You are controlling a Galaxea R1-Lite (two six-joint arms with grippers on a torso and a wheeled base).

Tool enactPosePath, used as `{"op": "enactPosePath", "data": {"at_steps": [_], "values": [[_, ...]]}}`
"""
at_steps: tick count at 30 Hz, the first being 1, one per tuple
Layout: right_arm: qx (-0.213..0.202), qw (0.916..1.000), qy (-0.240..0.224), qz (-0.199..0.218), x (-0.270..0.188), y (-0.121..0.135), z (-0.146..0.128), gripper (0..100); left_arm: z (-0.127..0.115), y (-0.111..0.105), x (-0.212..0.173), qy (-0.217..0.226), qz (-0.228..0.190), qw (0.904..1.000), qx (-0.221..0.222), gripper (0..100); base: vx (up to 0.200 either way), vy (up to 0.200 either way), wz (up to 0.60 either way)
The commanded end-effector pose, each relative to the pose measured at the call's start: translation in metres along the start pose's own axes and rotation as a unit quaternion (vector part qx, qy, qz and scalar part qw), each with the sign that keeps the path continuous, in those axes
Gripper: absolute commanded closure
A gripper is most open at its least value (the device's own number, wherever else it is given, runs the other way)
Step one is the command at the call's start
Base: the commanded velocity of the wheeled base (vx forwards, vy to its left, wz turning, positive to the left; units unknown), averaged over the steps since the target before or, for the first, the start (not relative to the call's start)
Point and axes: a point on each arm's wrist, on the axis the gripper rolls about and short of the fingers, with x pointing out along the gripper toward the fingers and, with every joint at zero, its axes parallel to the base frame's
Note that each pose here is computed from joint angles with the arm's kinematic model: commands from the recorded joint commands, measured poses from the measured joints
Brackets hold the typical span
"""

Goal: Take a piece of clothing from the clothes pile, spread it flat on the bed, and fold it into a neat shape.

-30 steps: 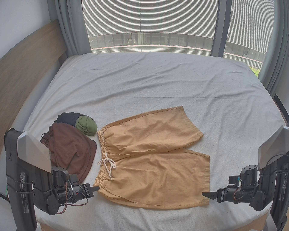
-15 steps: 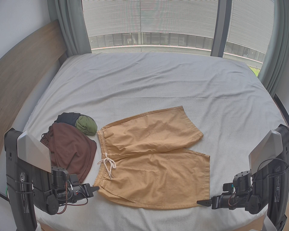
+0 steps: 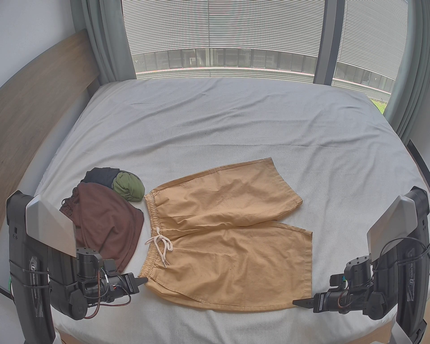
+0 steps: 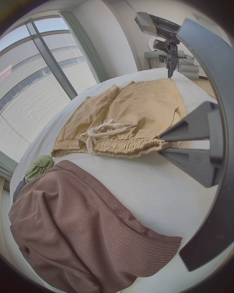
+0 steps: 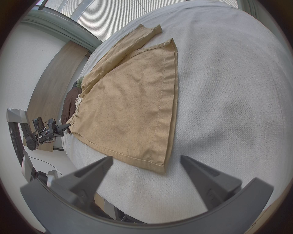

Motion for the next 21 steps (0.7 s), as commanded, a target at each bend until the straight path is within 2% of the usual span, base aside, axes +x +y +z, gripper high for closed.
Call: {"op": "enactPosePath", "data": {"at_steps": [1,17,21], "values": [[-0.001,1.0,-0.002,0.001,0.002,0.0,0.001,100,0.0,0.0,0.0,-0.001,0.0,1.0,0.0,100,0.0,0.0,0.0],[0.0,1.0,0.0,-0.003,-0.004,0.0,-0.001,100,0.0,-0.001,-0.002,-0.001,0.0,1.0,-0.001,100,0.0,0.0,0.0],[-0.005,0.9999,-0.012,0.0,-0.012,0.004,0.003,100,-0.005,-0.002,-0.008,0.011,0.003,0.9999,-0.005,100,0.0,0.0,0.0]]}}
